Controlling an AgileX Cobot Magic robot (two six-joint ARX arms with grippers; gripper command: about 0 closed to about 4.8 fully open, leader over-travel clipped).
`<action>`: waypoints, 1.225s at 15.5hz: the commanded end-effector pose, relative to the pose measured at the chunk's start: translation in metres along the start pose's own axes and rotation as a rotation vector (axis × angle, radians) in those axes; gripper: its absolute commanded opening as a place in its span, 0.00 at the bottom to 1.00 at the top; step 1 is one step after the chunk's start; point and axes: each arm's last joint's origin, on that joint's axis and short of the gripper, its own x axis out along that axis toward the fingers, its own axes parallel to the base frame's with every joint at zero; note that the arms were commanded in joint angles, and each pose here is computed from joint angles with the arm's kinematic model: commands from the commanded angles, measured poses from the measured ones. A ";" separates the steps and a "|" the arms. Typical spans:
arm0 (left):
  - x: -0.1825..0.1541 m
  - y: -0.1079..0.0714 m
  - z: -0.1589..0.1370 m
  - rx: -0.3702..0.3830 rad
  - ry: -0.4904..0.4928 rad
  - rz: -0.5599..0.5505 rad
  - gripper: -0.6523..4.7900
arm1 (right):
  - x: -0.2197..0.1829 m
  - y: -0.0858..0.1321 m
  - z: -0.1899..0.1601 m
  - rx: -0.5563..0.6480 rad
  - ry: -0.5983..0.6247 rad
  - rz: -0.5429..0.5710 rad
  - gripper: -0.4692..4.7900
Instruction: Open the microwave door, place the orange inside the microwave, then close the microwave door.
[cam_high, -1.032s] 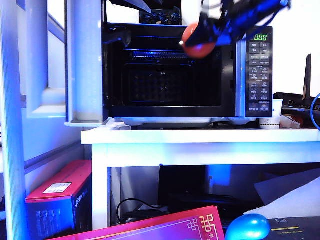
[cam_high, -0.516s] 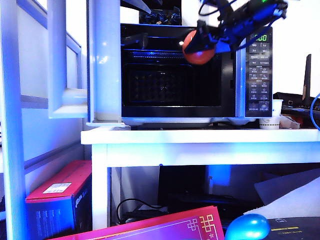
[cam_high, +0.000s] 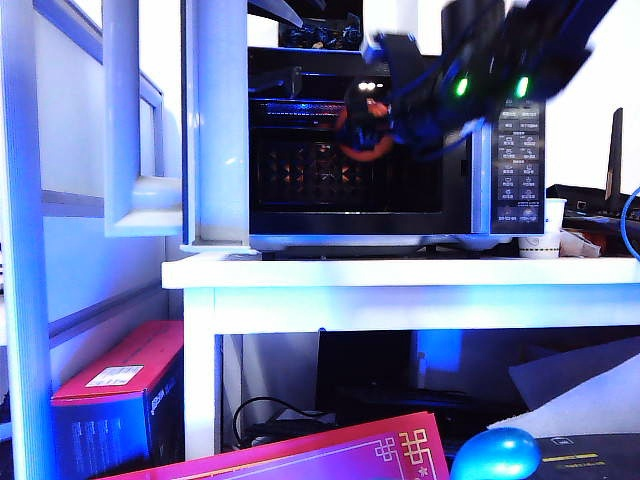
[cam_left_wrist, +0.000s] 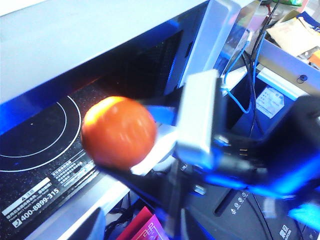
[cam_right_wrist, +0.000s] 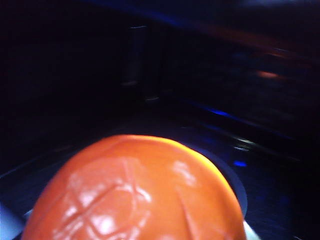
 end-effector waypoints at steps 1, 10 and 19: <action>-0.003 -0.001 0.002 0.010 -0.013 0.000 0.50 | 0.008 -0.001 -0.009 0.055 -0.119 -0.131 0.50; -0.003 -0.001 0.002 0.012 -0.014 0.000 0.50 | 0.018 0.007 -0.037 0.056 -0.132 -0.091 0.50; -0.003 -0.001 0.002 0.016 -0.012 0.000 0.50 | 0.055 -0.001 -0.031 0.054 -0.116 -0.116 0.49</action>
